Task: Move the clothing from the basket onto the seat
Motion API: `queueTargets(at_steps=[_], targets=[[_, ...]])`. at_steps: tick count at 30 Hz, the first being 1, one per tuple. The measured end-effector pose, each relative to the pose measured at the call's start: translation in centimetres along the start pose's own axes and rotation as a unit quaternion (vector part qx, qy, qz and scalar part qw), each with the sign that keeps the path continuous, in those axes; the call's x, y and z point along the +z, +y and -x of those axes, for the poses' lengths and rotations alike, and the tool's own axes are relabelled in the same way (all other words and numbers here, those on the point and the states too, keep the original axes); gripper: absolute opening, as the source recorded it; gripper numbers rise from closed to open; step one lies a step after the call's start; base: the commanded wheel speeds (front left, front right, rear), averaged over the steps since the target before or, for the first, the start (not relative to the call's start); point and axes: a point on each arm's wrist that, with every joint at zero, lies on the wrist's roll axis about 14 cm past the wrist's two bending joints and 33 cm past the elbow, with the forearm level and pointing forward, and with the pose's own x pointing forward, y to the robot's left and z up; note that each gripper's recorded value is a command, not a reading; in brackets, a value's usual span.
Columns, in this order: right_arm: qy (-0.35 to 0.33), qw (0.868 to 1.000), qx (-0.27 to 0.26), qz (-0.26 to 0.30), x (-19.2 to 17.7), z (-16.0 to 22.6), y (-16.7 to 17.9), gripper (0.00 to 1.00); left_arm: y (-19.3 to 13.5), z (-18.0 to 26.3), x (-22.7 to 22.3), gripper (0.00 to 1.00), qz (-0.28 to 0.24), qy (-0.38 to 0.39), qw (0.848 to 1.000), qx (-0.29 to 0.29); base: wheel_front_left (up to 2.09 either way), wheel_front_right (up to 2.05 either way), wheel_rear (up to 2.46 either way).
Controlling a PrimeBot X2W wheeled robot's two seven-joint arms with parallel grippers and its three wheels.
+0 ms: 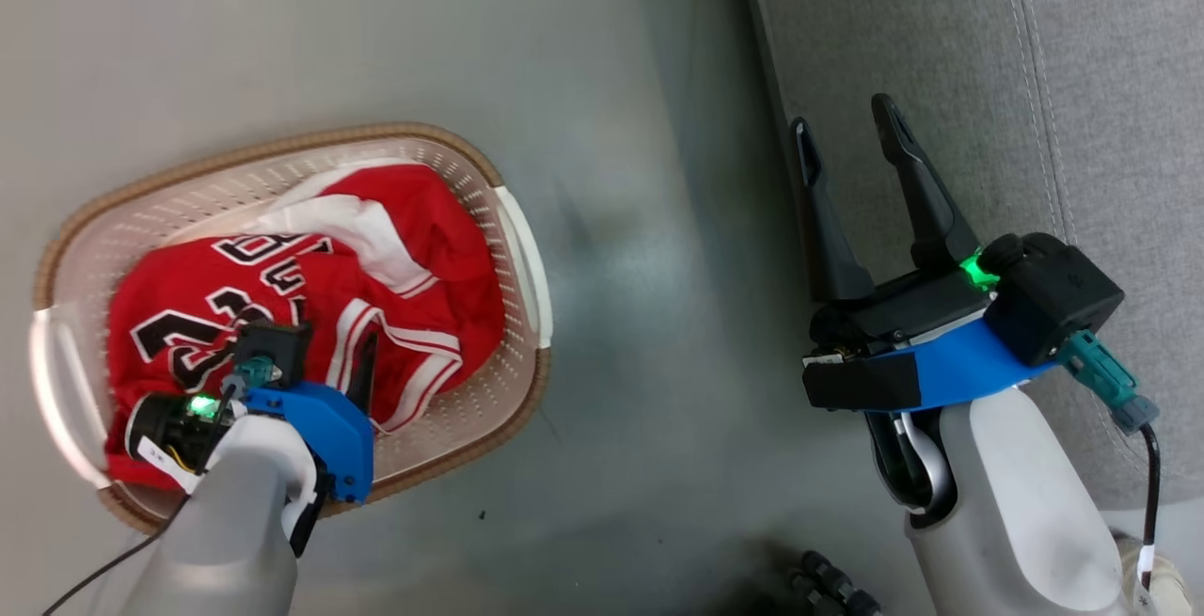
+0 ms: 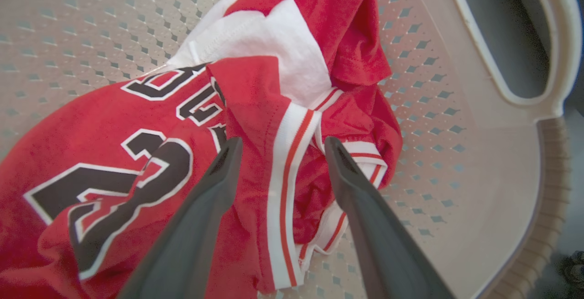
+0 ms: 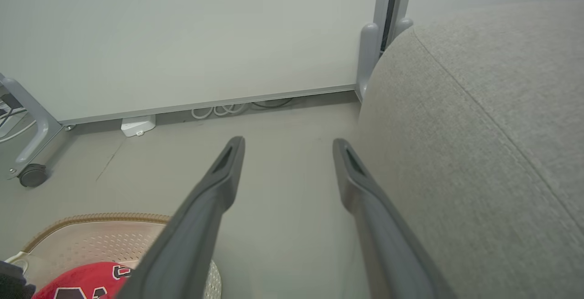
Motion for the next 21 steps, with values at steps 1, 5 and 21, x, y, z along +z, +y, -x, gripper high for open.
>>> queueTargets(at_steps=[1,5,21], targets=[[0.004,1.000,-0.002,-0.002,-0.3,0.0,-0.1,1.00,0.0,-0.5,-0.2,1.00,0.000,0.003,1.000,-0.003,0.00,0.00,0.00],[0.018,1.000,-0.008,-0.004,-1.7,0.0,-0.7,1.00,-0.1,-2.2,-0.8,1.00,-0.004,0.015,1.000,-0.008,0.00,0.00,0.00],[0.043,0.999,-0.023,-0.013,-3.5,0.6,-1.7,1.00,1.2,-4.6,-2.0,0.00,-0.016,0.042,0.999,0.023,0.00,0.00,0.00]])
